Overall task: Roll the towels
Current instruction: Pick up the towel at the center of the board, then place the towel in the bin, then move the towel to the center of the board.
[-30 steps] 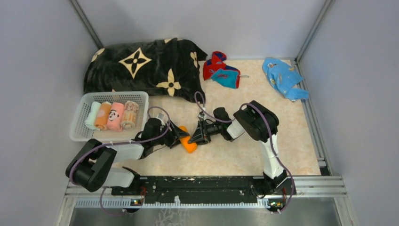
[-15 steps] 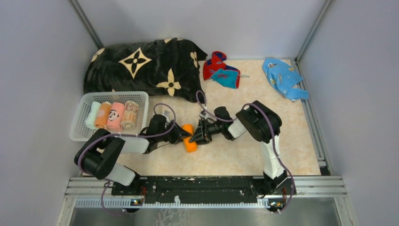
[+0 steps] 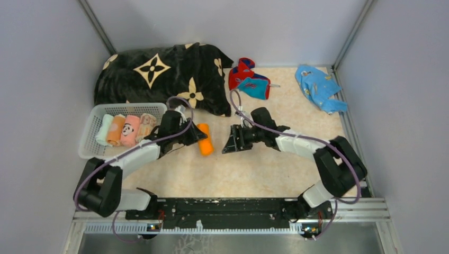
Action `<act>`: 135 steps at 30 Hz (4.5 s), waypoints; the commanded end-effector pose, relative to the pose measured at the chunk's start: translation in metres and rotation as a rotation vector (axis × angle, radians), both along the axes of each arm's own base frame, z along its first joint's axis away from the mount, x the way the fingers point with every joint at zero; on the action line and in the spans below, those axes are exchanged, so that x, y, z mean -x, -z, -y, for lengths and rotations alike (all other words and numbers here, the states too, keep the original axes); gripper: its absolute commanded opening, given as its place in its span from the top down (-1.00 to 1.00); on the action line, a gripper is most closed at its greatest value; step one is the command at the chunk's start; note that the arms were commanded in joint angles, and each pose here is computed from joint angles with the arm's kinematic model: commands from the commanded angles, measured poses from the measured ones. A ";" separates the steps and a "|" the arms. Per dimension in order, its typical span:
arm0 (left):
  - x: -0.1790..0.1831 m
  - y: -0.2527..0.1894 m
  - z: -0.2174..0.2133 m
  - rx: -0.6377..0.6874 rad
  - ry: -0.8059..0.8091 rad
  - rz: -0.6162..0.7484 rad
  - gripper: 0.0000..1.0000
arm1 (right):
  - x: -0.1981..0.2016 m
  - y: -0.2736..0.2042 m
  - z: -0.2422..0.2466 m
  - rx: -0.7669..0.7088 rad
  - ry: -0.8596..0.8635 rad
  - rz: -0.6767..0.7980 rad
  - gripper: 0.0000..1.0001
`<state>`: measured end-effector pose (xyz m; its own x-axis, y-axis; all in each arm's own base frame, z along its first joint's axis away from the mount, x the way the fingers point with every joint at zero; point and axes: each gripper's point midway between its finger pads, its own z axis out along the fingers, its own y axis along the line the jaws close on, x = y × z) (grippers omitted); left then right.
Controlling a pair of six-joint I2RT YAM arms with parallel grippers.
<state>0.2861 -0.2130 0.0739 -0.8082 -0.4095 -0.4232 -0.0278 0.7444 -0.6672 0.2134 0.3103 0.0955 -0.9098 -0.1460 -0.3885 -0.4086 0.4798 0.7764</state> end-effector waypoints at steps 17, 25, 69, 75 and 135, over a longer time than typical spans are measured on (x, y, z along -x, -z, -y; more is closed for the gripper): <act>-0.054 -0.132 -0.169 -0.151 0.045 0.219 0.78 | -0.002 -0.046 0.047 0.107 -0.006 0.375 -0.36; -0.065 -0.083 -0.203 -0.160 0.047 0.044 0.76 | 0.003 -0.049 0.045 0.077 -0.020 0.396 -0.46; -0.072 0.067 -0.217 -0.706 0.090 -0.378 0.49 | 0.003 -0.050 0.042 0.104 -0.033 0.449 -0.46; -0.079 0.035 -0.213 -0.691 0.076 -0.296 0.07 | 0.000 -0.056 0.045 0.115 -0.015 0.472 -0.46; -0.019 -0.143 -0.118 -0.240 0.160 0.529 -0.96 | -0.364 0.021 0.171 0.298 0.776 0.422 1.00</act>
<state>0.3055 -0.0807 0.2080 -0.5249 -0.1524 -0.8374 0.3004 0.8873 -0.3498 0.5842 0.1349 0.0386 -0.6292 0.3107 -0.7125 -0.0511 0.8981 0.4368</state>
